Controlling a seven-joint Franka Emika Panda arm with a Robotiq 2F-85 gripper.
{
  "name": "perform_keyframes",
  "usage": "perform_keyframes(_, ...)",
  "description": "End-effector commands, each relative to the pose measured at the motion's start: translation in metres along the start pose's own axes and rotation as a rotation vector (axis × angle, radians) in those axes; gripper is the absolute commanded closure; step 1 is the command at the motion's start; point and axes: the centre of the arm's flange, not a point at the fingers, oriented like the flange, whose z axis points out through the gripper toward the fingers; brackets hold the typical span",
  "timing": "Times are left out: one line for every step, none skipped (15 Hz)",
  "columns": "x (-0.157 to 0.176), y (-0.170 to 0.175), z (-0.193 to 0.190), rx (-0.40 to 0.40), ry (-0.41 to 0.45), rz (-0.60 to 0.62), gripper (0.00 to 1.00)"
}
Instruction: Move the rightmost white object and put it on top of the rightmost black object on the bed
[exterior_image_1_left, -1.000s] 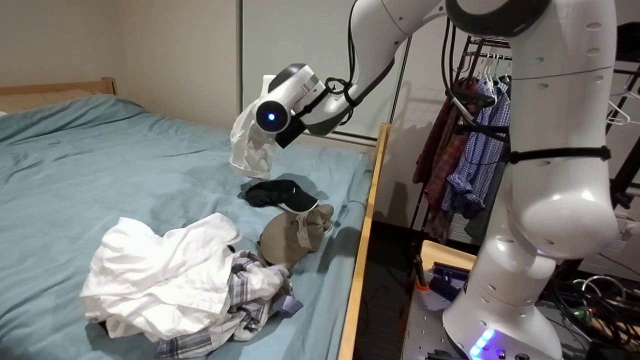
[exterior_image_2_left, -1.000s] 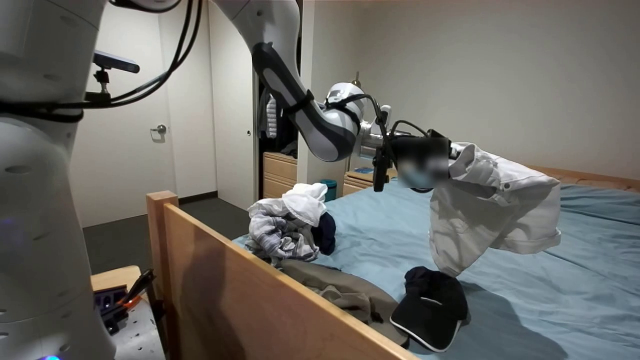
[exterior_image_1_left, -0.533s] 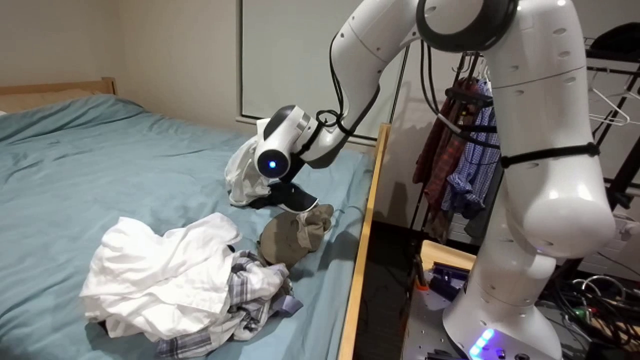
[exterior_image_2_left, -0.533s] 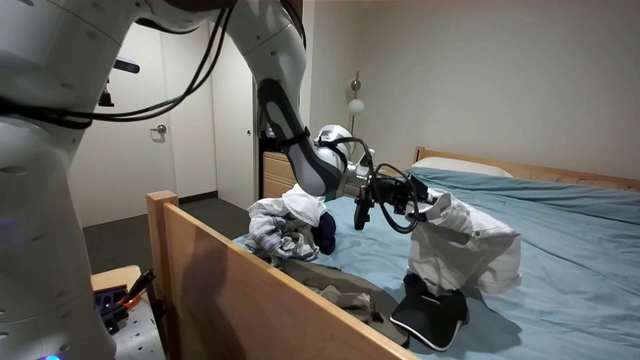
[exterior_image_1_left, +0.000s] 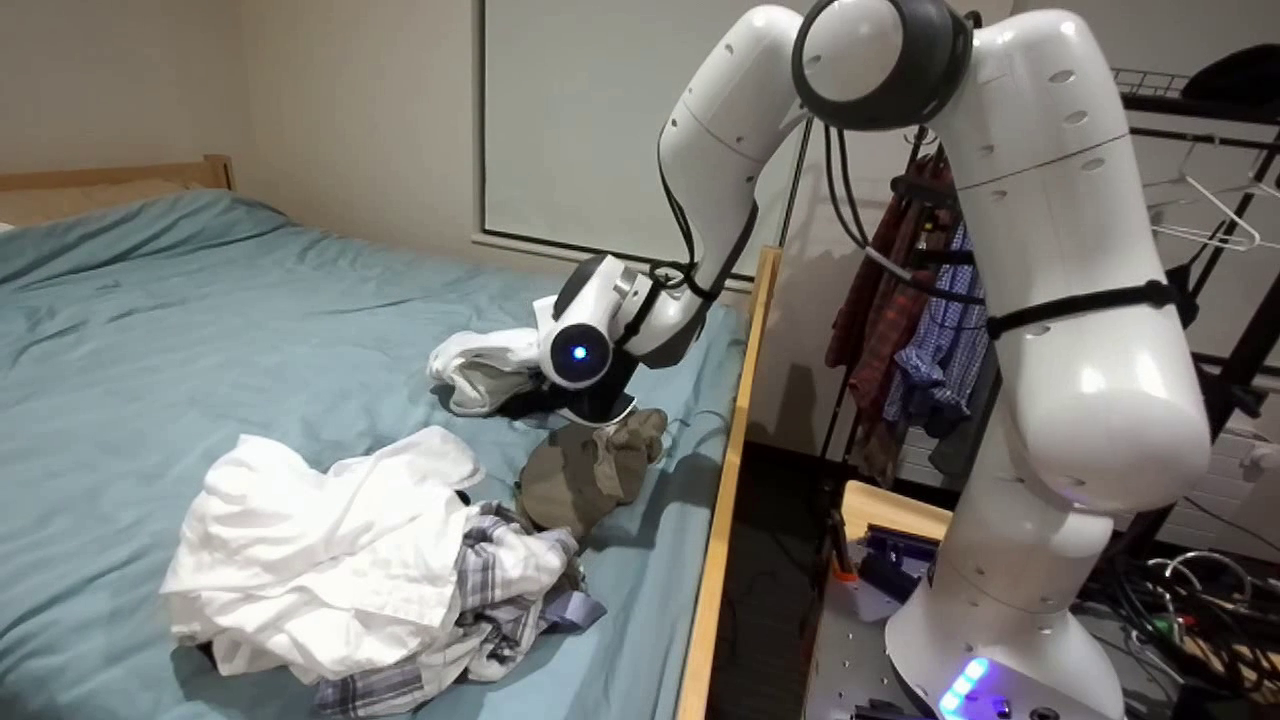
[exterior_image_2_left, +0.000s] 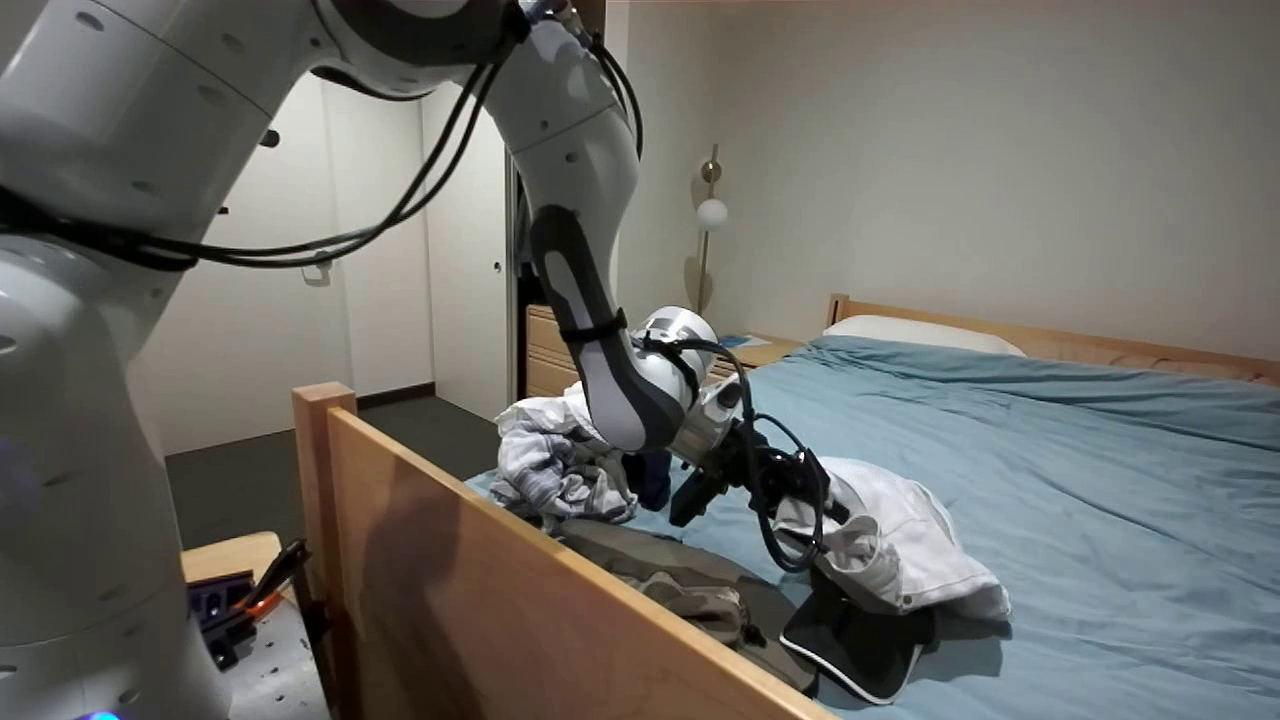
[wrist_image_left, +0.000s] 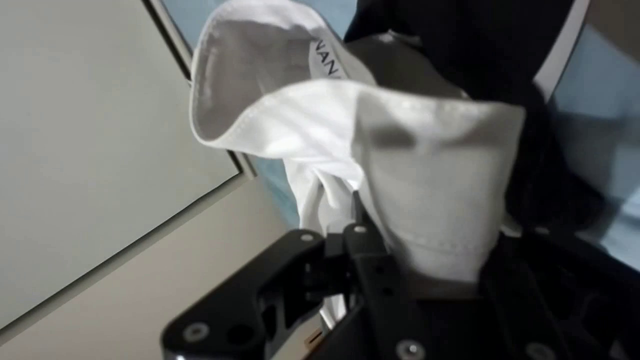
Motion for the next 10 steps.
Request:
perform_keyframes(-0.033, 0.04, 0.005, 0.146, -0.116, -0.077, 0.9)
perform_keyframes(-0.042, 0.045, 0.009, 0.195, -0.127, -0.106, 0.9)
perform_keyframes(-0.049, 0.049, 0.011, 0.231, -0.15, -0.137, 0.9)
perform_keyframes(-0.056, 0.053, 0.013, 0.277, -0.157, -0.168, 0.9)
perform_keyframes(-0.063, 0.058, 0.012, 0.303, -0.182, -0.202, 0.9)
perform_keyframes(-0.07, 0.066, 0.01, 0.348, -0.194, -0.231, 0.9)
perform_keyframes(-0.076, 0.07, 0.007, 0.381, -0.216, -0.261, 0.9)
perform_keyframes(-0.082, 0.076, 0.004, 0.408, -0.234, -0.295, 0.9)
perform_keyframes(-0.088, 0.078, 0.001, 0.439, -0.248, -0.325, 0.9)
perform_keyframes(-0.094, 0.08, -0.003, 0.472, -0.252, -0.357, 0.9)
